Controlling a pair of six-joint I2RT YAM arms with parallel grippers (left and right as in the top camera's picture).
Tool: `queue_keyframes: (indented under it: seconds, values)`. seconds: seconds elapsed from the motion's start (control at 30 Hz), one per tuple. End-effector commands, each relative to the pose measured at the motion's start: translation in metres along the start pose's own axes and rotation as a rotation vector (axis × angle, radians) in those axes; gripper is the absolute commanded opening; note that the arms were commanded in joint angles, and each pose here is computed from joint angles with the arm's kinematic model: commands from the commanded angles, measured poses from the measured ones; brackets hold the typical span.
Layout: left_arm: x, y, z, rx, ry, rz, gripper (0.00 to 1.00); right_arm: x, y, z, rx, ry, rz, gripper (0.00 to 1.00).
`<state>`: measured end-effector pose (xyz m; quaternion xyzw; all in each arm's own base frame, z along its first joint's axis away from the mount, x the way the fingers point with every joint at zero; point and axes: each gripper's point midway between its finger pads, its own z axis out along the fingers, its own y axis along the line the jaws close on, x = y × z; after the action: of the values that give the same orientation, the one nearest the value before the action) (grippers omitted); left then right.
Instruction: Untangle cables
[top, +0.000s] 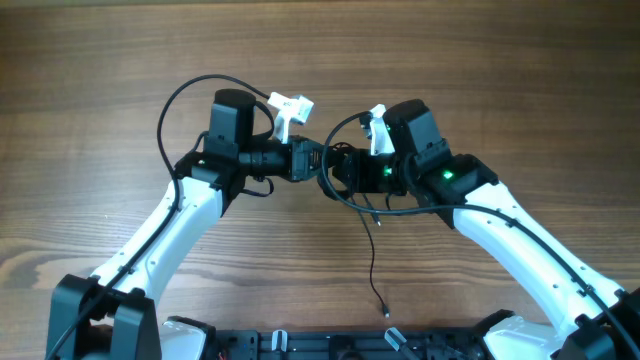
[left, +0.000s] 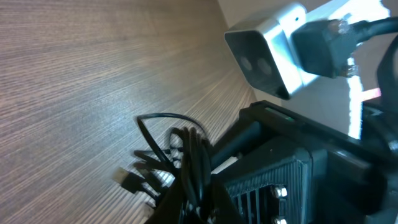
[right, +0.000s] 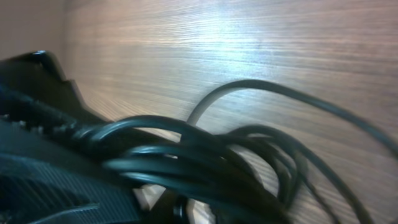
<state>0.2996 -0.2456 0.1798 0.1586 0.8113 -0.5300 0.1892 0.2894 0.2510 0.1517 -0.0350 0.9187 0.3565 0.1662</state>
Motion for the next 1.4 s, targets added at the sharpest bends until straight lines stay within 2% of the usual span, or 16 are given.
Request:
queue_keyframes:
  seconds: [0.0,0.07,0.1,0.27,0.3,0.33,0.47,0.6,0.8,0.93,1.03,1.27,1.37]
  values:
    - [-0.004,-0.018,-0.013,0.086,0.002,-0.115,0.04,-0.012,0.014,-0.008,-0.052,-0.035,-0.001,0.43]
    - [-0.013,-0.005,-0.023,0.050,-0.040,-0.199,0.04,-0.009,0.022,-0.014,-0.098,-0.022,-0.005,0.69]
    - [-0.017,0.001,-0.029,0.037,-0.060,-0.231,0.04,-0.010,0.026,-0.019,-0.120,-0.023,-0.006,0.75]
    - [-0.031,0.020,-0.052,0.011,-0.136,-0.383,0.04,-0.029,0.031,-0.057,-0.160,-0.126,-0.014,0.92]
    - [-0.033,0.022,-0.055,0.009,-0.145,-0.409,0.04,-0.035,0.030,-0.066,-0.160,-0.157,-0.021,0.93]
    - [-0.034,0.024,-0.058,0.008,-0.153,-0.437,0.04,-0.042,0.025,-0.076,-0.148,-0.197,-0.027,1.00]
    - [-0.037,0.029,-0.064,0.012,-0.174,-0.573,0.04,-0.053,-0.010,-0.088,-0.005,-0.273,0.040,1.00]
    - [-0.038,0.031,-0.066,0.018,-0.182,-0.703,0.04,-0.033,-0.039,-0.073,0.086,-0.202,0.109,1.00]
    - [-0.039,0.033,-0.066,0.020,-0.190,-0.807,0.04,-0.003,-0.050,-0.039,0.000,-0.079,0.191,1.00]
    - [-0.039,0.033,-0.066,0.022,-0.193,-0.854,0.04,-0.002,-0.036,-0.025,-0.142,-0.054,0.190,1.00]
    - [-0.039,0.033,-0.066,0.023,-0.192,-0.860,0.04,-0.002,-0.041,-0.016,-0.148,-0.042,0.246,1.00]
    - [-0.039,0.033,-0.066,0.023,-0.191,-0.866,0.04,-0.012,-0.023,-0.011,-0.253,-0.043,0.219,1.00]
    - [-0.039,0.033,-0.066,0.029,-0.192,-0.921,0.04,-0.016,-0.022,-0.007,-0.236,-0.066,0.245,1.00]
